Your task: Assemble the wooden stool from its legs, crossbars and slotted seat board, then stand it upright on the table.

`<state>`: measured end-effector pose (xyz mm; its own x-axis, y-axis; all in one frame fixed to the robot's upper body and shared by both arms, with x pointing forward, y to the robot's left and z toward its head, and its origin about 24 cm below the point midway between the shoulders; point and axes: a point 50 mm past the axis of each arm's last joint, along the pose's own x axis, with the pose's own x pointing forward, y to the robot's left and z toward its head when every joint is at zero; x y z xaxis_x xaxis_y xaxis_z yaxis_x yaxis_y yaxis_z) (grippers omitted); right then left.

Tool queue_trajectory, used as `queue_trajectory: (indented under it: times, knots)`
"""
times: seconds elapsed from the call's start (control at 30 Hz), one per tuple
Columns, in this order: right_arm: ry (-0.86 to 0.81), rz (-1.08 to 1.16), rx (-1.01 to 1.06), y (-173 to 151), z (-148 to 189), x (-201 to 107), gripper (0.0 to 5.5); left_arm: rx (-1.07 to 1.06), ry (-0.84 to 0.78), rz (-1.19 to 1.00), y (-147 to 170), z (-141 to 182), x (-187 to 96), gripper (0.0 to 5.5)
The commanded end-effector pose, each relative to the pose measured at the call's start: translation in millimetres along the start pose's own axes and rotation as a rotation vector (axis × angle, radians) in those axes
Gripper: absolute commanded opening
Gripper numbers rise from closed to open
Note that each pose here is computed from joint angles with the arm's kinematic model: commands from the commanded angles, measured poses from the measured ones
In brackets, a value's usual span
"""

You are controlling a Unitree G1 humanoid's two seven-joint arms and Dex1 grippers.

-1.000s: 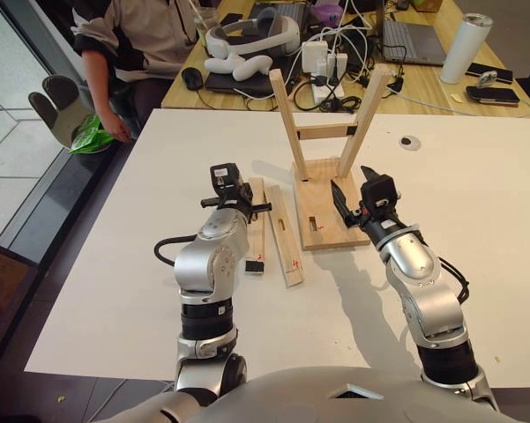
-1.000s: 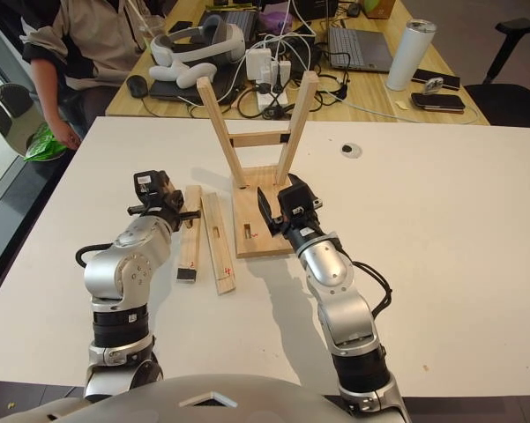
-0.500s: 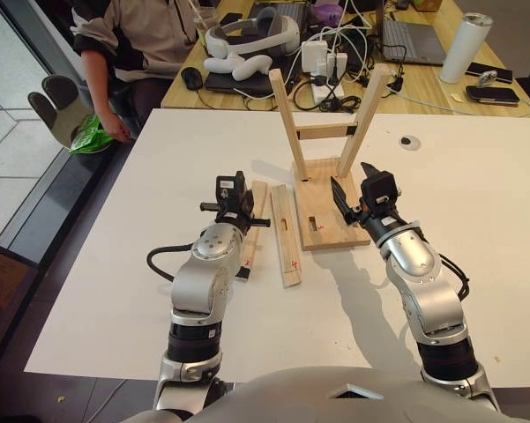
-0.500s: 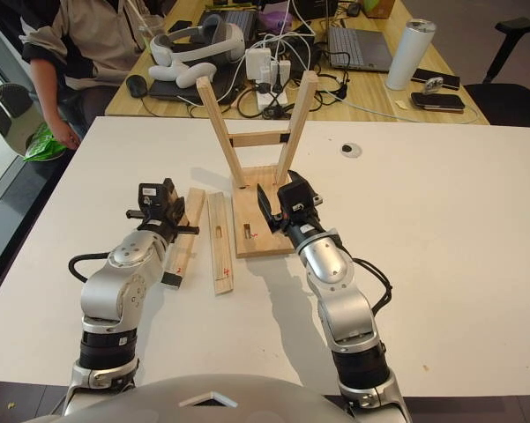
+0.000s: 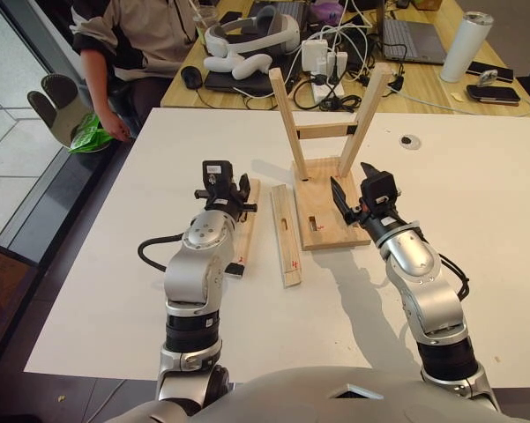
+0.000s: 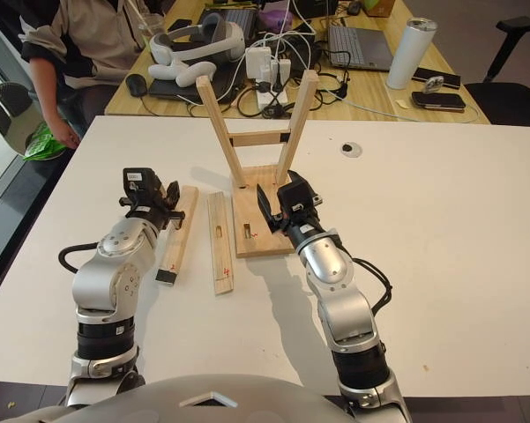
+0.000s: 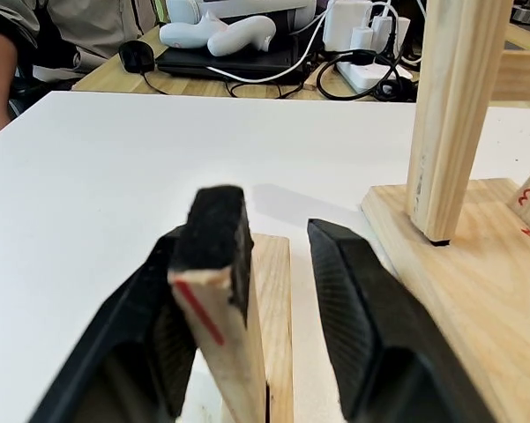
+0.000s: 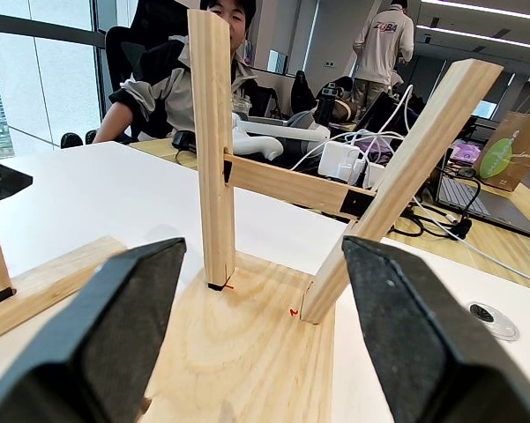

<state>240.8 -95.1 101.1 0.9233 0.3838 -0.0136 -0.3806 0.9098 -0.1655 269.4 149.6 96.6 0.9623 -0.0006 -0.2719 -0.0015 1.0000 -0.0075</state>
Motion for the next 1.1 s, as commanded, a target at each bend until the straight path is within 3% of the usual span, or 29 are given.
queue_trajectory:
  times: [0.03,0.37,0.5,0.67,1.1]
  knots:
    - [0.008,0.0,-0.01,0.0,-1.4,-1.1,3.28,-0.01,-0.05,0.017,1.5,12.4,0.0,2.48]
    - [-0.004,0.003,0.037,2.4,-1.8,0.0,3.28,0.027,-0.241,0.044,13.5,65.9,9.0,2.48]
    - [-0.099,-0.081,0.22,-2.5,5.4,-4.7,3.28,0.015,-0.249,0.053,18.7,71.1,18.2,2.48]
    - [-0.173,-0.188,0.282,-7.9,9.9,-15.8,3.28,-0.006,-0.248,0.045,11.4,67.9,26.0,2.48]
    - [-0.098,-0.144,0.258,0.1,-4.9,-28.9,3.28,-0.013,-0.338,0.027,4.7,97.8,34.6,2.48]
